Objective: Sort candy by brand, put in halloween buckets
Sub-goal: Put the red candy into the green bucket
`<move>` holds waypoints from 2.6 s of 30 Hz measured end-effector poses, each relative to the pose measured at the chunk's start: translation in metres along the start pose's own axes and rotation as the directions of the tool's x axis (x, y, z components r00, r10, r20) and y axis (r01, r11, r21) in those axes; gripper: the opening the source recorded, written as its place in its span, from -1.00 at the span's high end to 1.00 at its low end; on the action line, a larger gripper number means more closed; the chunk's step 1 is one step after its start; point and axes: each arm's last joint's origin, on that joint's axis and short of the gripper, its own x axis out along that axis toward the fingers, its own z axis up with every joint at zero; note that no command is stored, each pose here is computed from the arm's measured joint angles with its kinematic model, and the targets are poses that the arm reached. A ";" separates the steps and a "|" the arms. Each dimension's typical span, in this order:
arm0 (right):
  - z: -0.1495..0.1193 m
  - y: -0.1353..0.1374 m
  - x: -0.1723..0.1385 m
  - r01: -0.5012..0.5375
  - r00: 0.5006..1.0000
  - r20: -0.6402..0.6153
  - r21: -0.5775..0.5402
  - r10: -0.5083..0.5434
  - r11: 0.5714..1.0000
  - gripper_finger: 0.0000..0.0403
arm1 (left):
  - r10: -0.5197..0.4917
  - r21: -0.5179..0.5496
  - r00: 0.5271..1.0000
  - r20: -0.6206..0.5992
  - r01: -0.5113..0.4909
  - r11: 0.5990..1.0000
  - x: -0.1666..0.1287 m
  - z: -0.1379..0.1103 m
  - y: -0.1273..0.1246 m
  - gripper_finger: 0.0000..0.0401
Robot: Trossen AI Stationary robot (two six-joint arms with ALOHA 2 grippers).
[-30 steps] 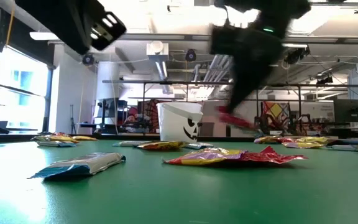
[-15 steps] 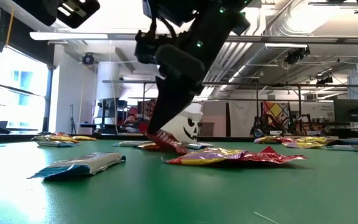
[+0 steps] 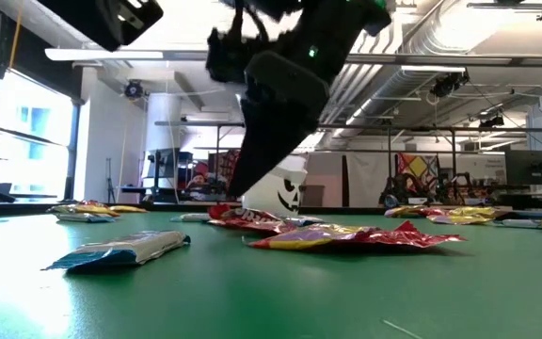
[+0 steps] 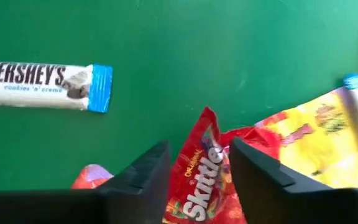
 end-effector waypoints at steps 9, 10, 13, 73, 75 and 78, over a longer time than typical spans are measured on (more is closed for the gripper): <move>-0.033 0.004 -0.039 0.210 0.977 0.028 0.069 -0.213 0.975 0.89 | 0.090 -0.061 0.996 -0.004 -0.090 0.994 0.019 -0.013 0.023 1.00; -0.040 0.001 -0.043 0.217 0.974 0.052 0.098 -0.223 0.971 0.94 | 0.090 -0.069 0.996 0.003 -0.089 0.994 0.023 -0.015 0.025 1.00; -0.063 -0.009 -0.056 0.200 0.968 0.112 0.185 -0.223 0.962 0.91 | 0.073 -0.103 0.995 0.061 -0.067 0.992 0.032 -0.019 0.031 1.00; -0.157 -0.017 -0.113 0.192 0.866 0.362 0.395 -0.344 0.898 1.00 | 0.140 -0.194 0.990 -0.003 -0.138 0.971 0.127 -0.039 0.076 0.98; -0.157 -0.017 -0.113 0.192 0.866 0.362 0.394 -0.344 0.899 1.00 | 0.143 -0.178 0.990 -0.012 -0.143 0.974 0.119 -0.034 0.074 1.00; -0.157 -0.017 -0.113 0.194 0.867 0.361 0.392 -0.344 0.899 1.00 | 0.155 -0.117 0.987 -0.041 -0.159 0.980 0.103 -0.025 0.069 1.00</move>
